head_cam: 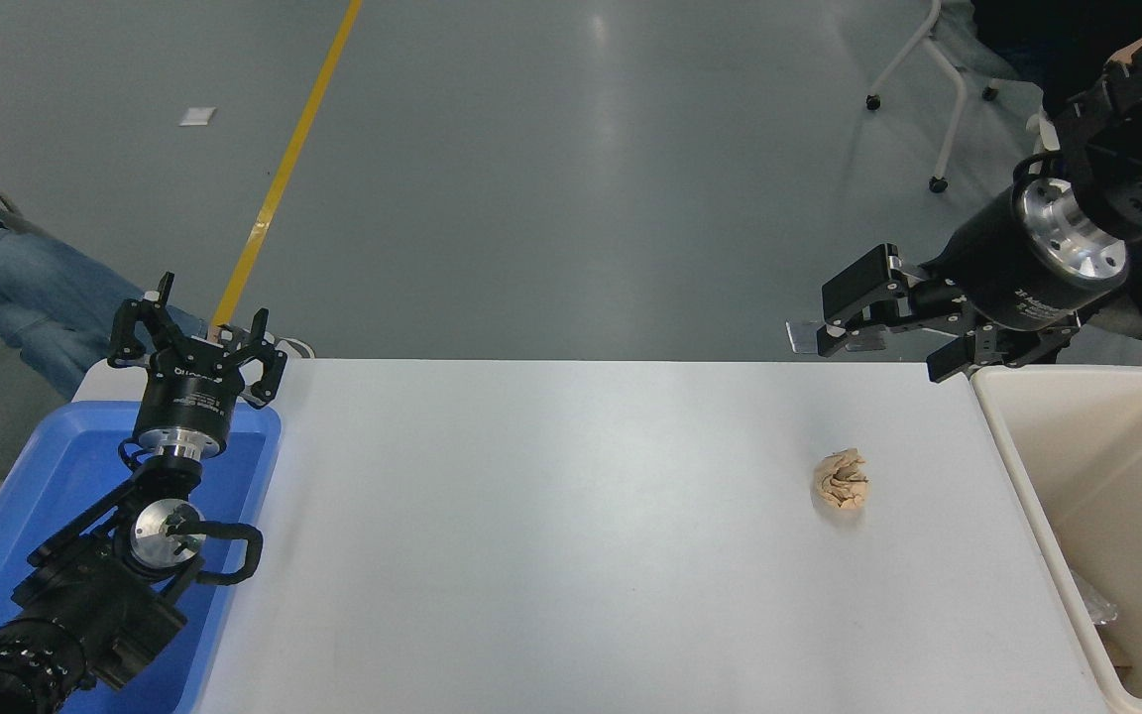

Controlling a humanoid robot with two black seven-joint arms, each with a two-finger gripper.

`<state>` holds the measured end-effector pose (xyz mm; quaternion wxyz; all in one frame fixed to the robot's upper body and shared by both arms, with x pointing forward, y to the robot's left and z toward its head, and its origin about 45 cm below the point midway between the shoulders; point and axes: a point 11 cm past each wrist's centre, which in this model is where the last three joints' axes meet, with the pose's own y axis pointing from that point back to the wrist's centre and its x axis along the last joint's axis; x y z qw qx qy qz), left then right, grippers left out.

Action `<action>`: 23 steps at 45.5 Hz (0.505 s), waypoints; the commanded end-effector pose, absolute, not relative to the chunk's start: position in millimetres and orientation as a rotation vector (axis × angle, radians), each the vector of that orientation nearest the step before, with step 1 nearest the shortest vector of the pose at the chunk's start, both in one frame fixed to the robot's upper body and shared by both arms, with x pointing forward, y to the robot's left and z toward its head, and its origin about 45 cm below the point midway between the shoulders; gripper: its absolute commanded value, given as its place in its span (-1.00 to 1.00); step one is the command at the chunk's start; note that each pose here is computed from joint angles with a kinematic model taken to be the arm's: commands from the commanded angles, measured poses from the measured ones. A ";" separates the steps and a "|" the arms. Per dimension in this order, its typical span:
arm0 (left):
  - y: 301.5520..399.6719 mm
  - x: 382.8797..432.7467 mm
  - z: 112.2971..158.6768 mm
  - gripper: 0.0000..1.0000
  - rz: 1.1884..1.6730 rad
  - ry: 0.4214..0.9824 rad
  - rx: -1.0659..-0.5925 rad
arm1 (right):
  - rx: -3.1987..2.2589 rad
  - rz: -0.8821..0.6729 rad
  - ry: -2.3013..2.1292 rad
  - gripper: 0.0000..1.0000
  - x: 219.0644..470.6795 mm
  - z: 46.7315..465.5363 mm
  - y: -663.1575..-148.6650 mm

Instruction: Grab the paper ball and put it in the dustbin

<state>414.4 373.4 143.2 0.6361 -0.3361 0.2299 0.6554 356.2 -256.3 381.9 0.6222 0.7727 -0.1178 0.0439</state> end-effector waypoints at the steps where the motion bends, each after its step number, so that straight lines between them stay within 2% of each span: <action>1: 373.4 414.4 143.2 0.98 1.497 0.525 -0.768 | 1.775 0.100 -0.272 1.00 356.3 381.8 -257.0; 23: 373.4 414.4 143.2 0.98 1.497 0.525 -0.768 | 1.759 0.109 -0.255 1.00 358.2 378.7 -251.9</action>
